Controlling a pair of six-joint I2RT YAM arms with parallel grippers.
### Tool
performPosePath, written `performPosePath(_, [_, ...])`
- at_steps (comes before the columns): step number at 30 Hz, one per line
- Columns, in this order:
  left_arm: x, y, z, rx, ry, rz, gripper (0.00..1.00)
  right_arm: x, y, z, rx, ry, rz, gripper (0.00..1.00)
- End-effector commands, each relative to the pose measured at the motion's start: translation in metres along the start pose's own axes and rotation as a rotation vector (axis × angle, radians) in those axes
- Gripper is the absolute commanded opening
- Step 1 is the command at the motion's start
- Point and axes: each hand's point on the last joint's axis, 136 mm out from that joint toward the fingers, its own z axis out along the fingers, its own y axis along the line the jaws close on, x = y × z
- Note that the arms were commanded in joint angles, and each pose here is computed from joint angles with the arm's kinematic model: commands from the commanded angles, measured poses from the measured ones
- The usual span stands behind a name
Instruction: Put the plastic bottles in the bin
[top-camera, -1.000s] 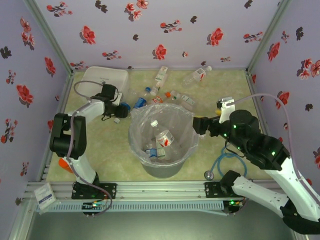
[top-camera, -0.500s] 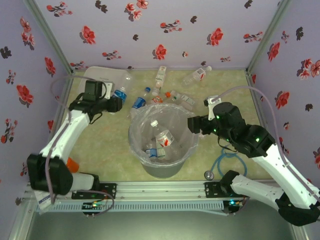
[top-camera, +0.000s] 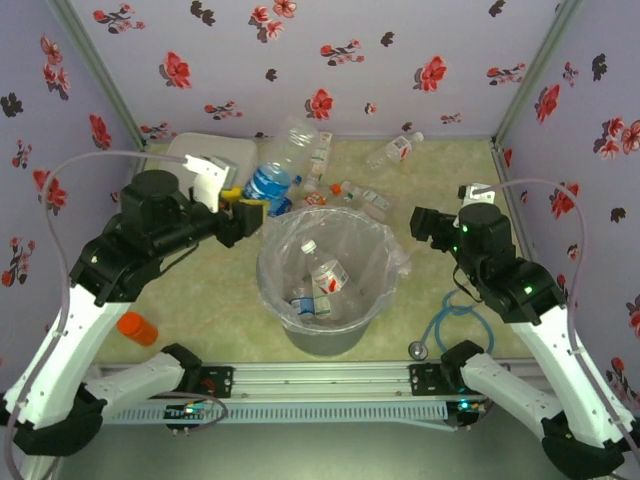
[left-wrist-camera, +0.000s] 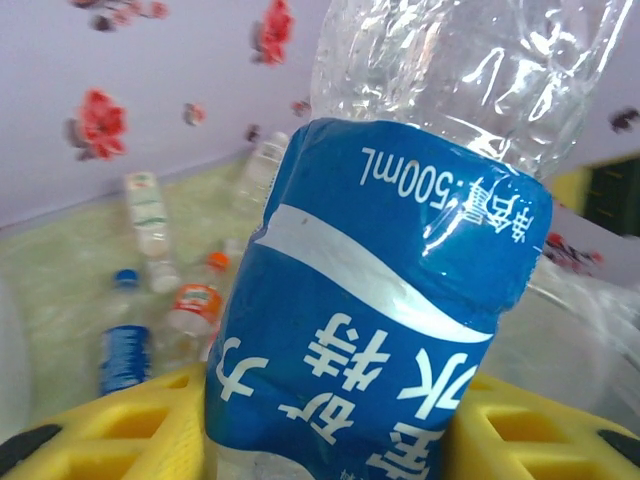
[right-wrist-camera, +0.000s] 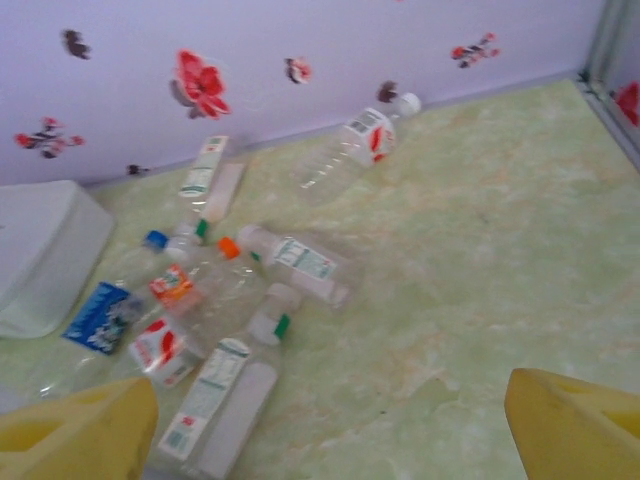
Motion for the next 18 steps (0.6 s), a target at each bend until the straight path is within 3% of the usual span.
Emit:
performPosePath(1, [0.028, -0.015, 0.016, 0.000, 0.148, 0.045, 0.11, -0.002, -0.016, 0.007, 0.061, -0.017, 0.060, 0.91])
performPosePath(6, [0.076, -0.053, 0.042, 0.098, 0.368, 0.225, 0.10, -0.001, -0.025, 0.008, 0.074, -0.015, 0.075, 0.92])
performPosePath(13, [0.121, -0.055, 0.061, 0.111, 0.542, 0.259, 0.11, 0.002, -0.035, 0.011, 0.103, -0.021, 0.082, 0.93])
performPosePath(18, [0.157, -0.050, 0.068, 0.138, 0.622, 0.335, 0.25, 0.007, -0.037, 0.016, 0.106, -0.005, 0.076, 0.94])
